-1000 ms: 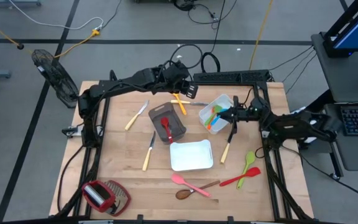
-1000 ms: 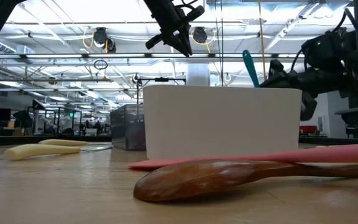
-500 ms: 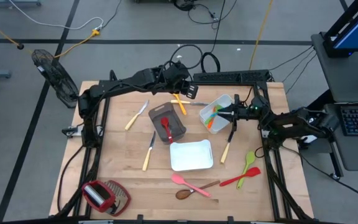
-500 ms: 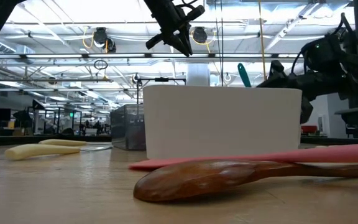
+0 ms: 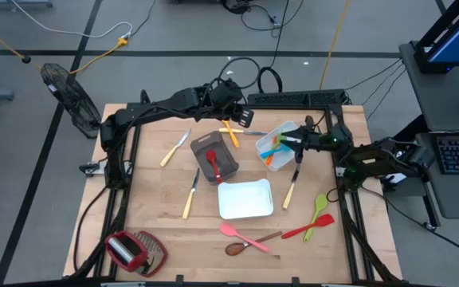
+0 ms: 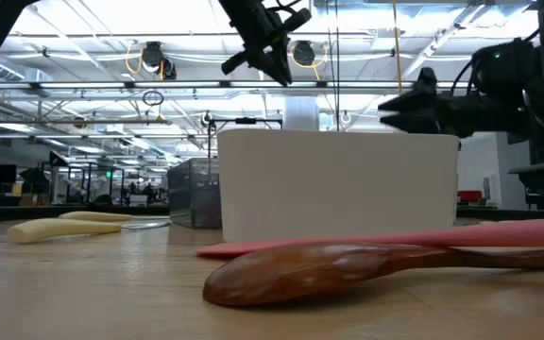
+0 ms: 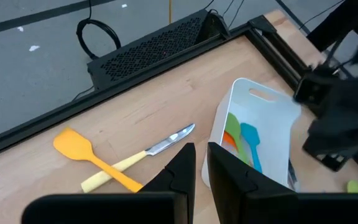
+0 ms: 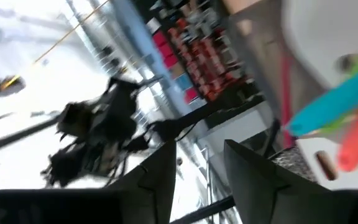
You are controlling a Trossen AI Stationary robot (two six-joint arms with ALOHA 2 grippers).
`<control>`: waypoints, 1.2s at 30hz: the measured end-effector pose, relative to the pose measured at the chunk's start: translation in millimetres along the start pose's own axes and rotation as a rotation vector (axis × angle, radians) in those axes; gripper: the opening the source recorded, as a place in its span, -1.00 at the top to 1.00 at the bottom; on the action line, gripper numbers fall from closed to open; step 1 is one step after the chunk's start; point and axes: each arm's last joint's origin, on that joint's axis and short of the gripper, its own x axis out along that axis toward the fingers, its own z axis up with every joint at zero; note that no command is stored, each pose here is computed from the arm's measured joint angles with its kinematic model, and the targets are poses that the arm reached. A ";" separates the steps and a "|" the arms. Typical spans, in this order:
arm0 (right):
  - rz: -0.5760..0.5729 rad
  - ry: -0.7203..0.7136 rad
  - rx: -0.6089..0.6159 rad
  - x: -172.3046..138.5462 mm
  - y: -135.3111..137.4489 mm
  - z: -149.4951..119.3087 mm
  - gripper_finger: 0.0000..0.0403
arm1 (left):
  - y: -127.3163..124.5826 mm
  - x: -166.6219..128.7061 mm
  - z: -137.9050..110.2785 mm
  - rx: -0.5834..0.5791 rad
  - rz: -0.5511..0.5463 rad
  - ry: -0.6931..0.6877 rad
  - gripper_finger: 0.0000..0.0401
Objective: Pick & Place Kitchen Items
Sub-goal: Put the yellow spatula into the top white bin
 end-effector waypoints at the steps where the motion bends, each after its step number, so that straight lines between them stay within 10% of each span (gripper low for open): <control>1: 0.016 0.026 -0.026 0.0 2.4 -2.1 0.36 | 0.1 -0.1 -0.3 0.014 0.001 0.003 0.79; 23: 0.120 0.262 -0.742 7.4 5.9 -37.2 0.97 | -27.8 -12.6 -37.6 0.214 -0.057 0.178 0.79; 36: 0.172 0.344 -1.056 5.1 7.7 -44.2 1.00 | -45.7 -25.8 -64.8 0.292 0.037 0.196 0.79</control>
